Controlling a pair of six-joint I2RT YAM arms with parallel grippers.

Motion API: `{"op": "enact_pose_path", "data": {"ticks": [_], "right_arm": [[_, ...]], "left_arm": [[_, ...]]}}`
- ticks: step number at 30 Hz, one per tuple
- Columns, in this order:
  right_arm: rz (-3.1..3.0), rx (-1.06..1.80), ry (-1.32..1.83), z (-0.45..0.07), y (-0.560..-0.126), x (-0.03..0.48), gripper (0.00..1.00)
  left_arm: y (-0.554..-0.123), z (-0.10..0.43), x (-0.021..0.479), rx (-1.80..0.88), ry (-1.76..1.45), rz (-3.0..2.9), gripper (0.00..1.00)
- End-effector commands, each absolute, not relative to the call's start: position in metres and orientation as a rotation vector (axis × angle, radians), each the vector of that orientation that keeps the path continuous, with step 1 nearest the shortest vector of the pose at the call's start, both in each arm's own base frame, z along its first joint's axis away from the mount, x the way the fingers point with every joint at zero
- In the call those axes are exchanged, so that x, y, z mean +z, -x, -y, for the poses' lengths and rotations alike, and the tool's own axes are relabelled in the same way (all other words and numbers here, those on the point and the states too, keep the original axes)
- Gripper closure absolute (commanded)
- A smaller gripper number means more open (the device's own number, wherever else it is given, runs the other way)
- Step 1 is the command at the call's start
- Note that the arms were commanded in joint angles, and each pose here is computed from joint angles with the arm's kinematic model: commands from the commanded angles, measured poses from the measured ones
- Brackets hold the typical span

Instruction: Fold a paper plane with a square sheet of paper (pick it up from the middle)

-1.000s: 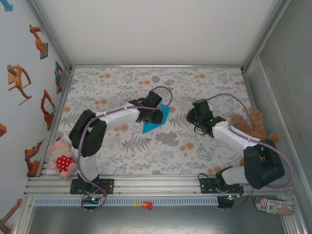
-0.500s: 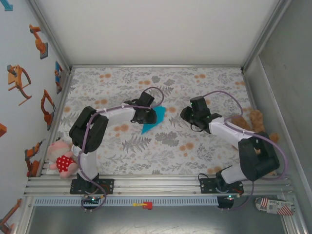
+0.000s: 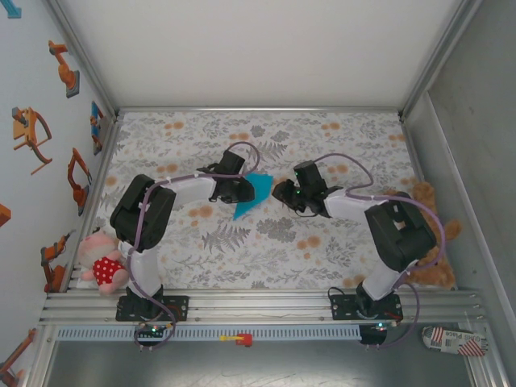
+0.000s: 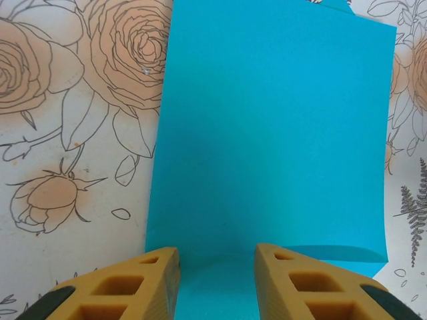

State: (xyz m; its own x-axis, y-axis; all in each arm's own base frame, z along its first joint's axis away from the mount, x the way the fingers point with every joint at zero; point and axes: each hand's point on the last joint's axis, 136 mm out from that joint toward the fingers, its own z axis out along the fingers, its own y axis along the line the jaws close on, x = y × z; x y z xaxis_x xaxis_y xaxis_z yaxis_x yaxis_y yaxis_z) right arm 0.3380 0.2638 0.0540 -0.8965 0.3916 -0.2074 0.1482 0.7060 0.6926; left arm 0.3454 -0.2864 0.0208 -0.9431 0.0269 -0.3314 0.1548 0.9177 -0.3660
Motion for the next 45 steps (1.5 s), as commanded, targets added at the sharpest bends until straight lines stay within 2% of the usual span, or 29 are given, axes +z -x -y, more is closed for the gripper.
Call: {"op": "enact_pose_path", "data": {"ticks": [1, 10, 21, 27, 32, 34, 41, 45], "right_arm": [[-2.524, 1.203, -0.460, -0.295, -0.344, 0.064, 0.65], [-2.550, 1.226, -0.480, -0.313, -0.346, 0.050, 0.65], [-2.571, 1.222, -0.552, -0.316, -0.351, 0.036, 0.72], [-2.544, 1.242, -0.575, -0.318, -0.356, 0.037, 0.81], [-2.506, 1.228, -0.605, -0.313, -0.360, 0.045, 0.96], [-2.487, 1.202, -0.613, -0.308, -0.360, 0.050, 1.00], [-2.436, 1.135, -0.658, -0.289, -0.357, 0.064, 1.00], [-2.416, 1.144, -0.703, -0.285, -0.354, 0.068, 1.00]], "left_arm": [[-0.329, 0.273, 0.001, -0.547, -0.076, -2.845, 0.64], [-0.327, 0.268, -0.002, -0.535, -0.072, -2.856, 0.66], [-0.329, 0.268, 0.001, -0.540, -0.072, -2.846, 0.66], [-0.332, 0.267, 0.007, -0.544, -0.071, -2.835, 0.66], [-0.336, 0.268, 0.023, -0.563, -0.084, -2.800, 0.66], [-0.338, 0.271, 0.035, -0.589, -0.100, -2.770, 0.66], [-0.331, 0.287, 0.074, -0.750, -0.260, -2.595, 0.62], [-0.320, 0.292, 0.081, -0.789, -0.342, -2.513, 0.56]]}}
